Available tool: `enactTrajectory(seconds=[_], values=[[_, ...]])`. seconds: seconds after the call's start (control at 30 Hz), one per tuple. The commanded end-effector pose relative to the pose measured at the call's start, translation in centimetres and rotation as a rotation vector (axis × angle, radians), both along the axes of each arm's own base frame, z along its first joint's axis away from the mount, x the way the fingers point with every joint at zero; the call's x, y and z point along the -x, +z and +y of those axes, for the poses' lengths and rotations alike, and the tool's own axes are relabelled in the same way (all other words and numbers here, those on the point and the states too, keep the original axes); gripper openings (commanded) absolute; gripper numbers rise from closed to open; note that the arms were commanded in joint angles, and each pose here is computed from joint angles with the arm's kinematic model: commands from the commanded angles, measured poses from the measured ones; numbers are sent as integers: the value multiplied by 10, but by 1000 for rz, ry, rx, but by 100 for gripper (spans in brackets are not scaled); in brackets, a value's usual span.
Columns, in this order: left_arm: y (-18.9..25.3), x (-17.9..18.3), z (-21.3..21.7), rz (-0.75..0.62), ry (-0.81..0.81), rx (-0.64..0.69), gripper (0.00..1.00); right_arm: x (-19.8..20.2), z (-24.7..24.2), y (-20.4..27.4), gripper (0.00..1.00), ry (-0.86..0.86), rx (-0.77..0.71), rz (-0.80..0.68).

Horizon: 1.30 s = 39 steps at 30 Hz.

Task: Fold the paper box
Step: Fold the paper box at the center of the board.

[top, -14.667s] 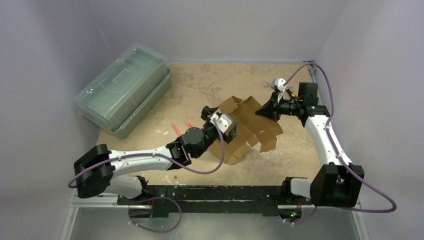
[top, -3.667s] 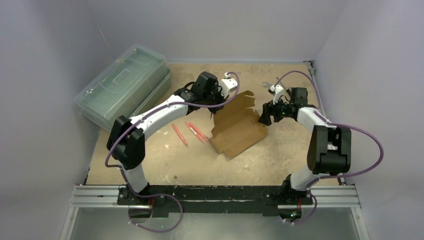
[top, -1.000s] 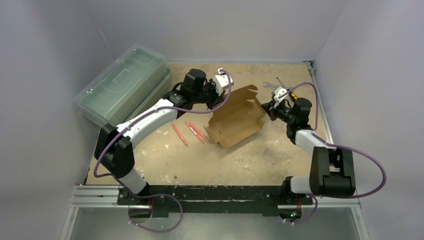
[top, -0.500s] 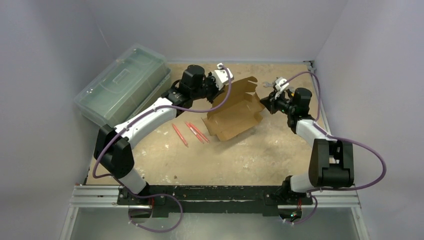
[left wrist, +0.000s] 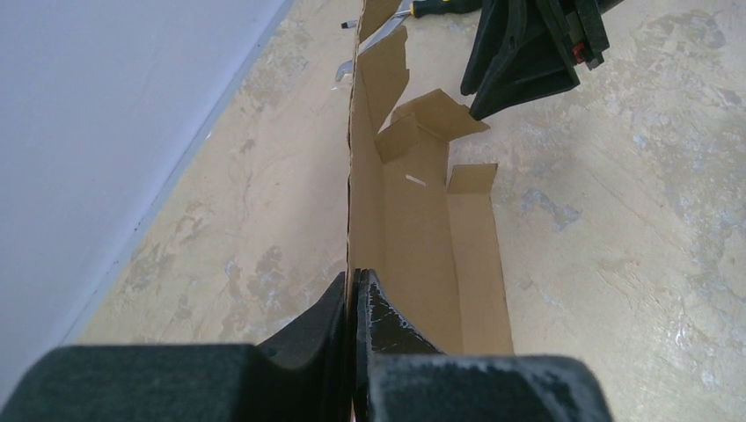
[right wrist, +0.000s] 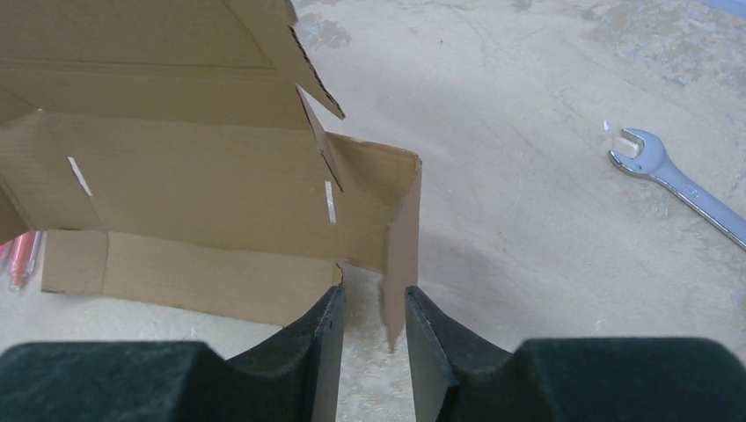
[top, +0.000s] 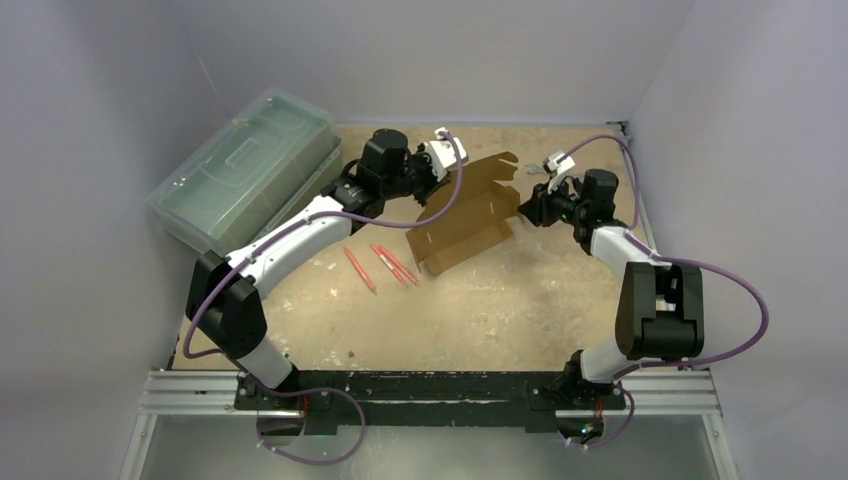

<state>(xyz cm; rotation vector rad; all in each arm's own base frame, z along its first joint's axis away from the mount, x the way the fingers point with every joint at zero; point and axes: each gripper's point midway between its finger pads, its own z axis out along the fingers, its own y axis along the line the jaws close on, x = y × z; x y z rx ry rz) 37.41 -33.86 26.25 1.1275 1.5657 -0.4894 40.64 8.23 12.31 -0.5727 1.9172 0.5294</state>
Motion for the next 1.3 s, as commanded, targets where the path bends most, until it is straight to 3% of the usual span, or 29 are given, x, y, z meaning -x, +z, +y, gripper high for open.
enactTrajectory(seconds=[0.0,0.1,0.33,0.5,0.63,0.67,0.83,1.07,1.27], values=[[52,9,-3,-108,-39,71,0,-9,-2,18,37,-8,7,-29],[56,12,-4,-114,-48,71,0,-10,1,22,46,6,-6,-32],[63,22,-8,-122,-74,70,0,-20,6,31,47,3,-35,-27],[63,26,-10,-123,-76,63,0,-24,3,28,34,-26,-13,-11],[64,27,-10,-124,-69,59,0,-22,1,24,3,-35,-8,18],[65,28,-9,-127,-65,57,0,-22,2,25,0,-33,-9,22],[72,34,-8,-130,-61,53,0,-18,11,49,0,6,-64,-49],[81,53,-6,-101,-71,81,0,-10,20,104,0,43,-113,-304],[59,65,-7,-24,-85,101,0,-9,15,89,0,-18,-120,-352]])
